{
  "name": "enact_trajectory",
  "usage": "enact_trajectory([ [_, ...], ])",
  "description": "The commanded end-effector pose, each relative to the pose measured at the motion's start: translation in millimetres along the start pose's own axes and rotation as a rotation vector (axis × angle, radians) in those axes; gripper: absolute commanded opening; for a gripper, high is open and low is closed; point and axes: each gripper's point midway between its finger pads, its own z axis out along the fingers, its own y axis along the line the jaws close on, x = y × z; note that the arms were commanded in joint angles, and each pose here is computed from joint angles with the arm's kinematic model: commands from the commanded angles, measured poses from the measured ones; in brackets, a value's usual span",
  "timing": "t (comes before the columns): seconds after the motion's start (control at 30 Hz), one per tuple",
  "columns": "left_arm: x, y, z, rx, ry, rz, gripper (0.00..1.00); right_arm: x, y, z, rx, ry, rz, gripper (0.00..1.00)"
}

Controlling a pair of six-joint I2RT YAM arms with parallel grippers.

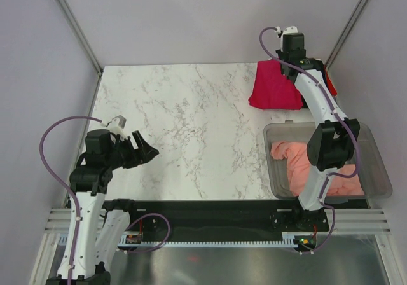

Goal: Fold and stack the t-shirts
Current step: Neatly place the folded tshirt to the corner

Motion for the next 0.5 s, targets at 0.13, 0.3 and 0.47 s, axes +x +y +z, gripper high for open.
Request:
enact_trajectory([
  [0.13,-5,0,3,0.016,-0.015,0.035,0.78,-71,-45,-40,0.104,-0.212,0.014,0.00],
  [0.3,-5,0,2,0.017,-0.020,0.036,0.78,-72,-55,-43,0.124,-0.225,0.019,0.00],
  [0.47,-5,0,3,0.015,-0.014,0.033,0.78,-83,-64,-47,0.129,-0.261,0.050,0.00],
])
